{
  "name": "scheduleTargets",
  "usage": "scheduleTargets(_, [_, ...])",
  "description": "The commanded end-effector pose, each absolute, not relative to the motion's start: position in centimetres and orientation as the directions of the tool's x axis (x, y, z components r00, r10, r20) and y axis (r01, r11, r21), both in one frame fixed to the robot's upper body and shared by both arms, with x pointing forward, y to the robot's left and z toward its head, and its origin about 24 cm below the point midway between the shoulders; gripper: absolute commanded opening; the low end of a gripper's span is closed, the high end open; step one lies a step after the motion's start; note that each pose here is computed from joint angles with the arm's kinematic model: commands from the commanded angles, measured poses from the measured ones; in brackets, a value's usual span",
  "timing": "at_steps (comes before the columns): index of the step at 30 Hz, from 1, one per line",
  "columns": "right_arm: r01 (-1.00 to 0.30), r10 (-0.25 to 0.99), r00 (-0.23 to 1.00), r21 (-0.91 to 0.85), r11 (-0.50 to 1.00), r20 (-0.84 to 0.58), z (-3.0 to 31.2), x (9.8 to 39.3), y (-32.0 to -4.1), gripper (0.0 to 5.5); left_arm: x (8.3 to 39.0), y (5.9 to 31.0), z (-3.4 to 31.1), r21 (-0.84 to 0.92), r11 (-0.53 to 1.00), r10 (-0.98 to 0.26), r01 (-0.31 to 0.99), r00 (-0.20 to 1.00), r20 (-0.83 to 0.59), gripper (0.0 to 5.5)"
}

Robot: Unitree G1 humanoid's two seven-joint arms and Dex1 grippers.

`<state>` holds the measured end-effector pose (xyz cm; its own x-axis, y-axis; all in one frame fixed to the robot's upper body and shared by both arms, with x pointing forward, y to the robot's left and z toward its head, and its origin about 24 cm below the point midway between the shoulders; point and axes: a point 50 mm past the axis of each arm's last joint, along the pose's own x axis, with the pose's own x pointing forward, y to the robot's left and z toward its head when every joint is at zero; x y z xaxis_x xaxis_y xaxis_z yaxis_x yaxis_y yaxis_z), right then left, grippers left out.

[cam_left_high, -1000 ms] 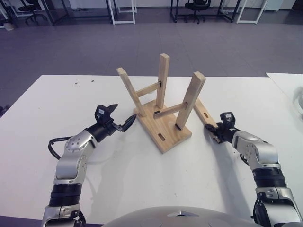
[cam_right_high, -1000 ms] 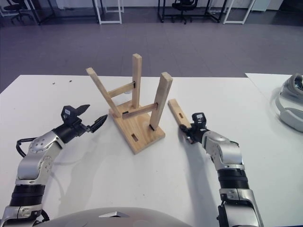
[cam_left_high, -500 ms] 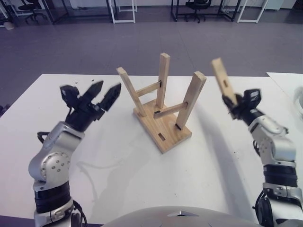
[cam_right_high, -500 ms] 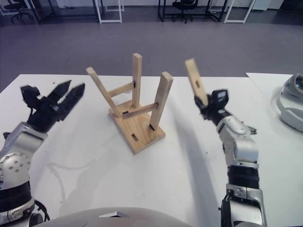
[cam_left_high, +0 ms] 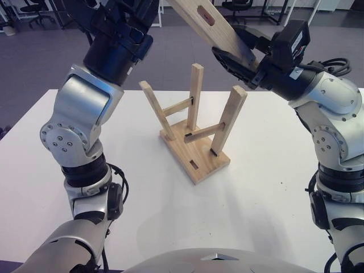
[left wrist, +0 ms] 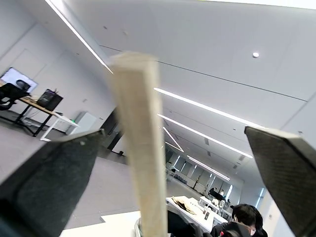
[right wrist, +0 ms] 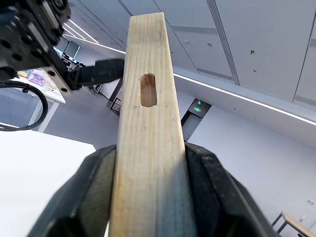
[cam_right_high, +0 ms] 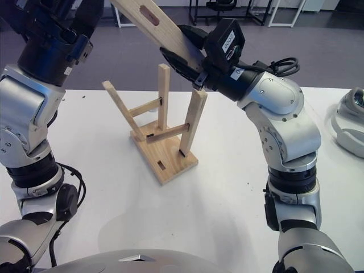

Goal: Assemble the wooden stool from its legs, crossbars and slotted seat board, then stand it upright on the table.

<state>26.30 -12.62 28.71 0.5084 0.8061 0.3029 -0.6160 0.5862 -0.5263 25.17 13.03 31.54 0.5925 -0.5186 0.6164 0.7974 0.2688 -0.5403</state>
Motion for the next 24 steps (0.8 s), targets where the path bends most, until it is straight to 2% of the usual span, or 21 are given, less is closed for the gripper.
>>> scheduleTargets(1, [-0.607, 0.831, 0.465, -0.573, 0.550, 0.306, 28.7, 25.6, -12.1, 2.05, 25.7, 13.4, 31.3, -0.585, 0.269, -0.484, 0.765, 0.632, 0.605, 5.25])
scheduleTargets(12, [-0.609, 0.856, 0.427, -0.608, 0.510, 0.291, 28.3, 25.5, -10.8, 2.05, 26.2, 12.7, 30.7, -0.609, 0.320, -0.454, 0.726, 0.682, 0.573, 3.44])
scheduleTargets(16, [-0.615, 0.859, 0.419, -0.605, 0.506, 0.294, 28.2, 25.4, -10.6, 2.05, 26.0, 12.6, 30.6, -0.594, 0.329, -0.451, 0.734, 0.675, 0.584, 2.57])
scheduleTargets(21, [-0.634, 0.860, 0.413, -0.583, 0.509, 0.302, 28.0, 25.4, -10.4, 2.05, 26.1, 13.2, 30.2, -0.598, 0.352, -0.421, 0.720, 0.692, 0.586, 1.84])
scheduleTargets(22, [-0.637, 0.858, 0.417, -0.577, 0.512, 0.301, 27.9, 25.4, -10.4, 2.43, 26.2, 13.5, 30.0, -0.603, 0.364, -0.407, 0.710, 0.703, 0.583, 1.68])
scheduleTargets(24, [-0.651, 0.845, 0.435, -0.540, 0.533, 0.310, 27.9, 25.3, -10.7, 2.79, 26.6, 14.9, 29.6, -0.628, 0.409, -0.345, 0.662, 0.749, 0.565, 1.32])
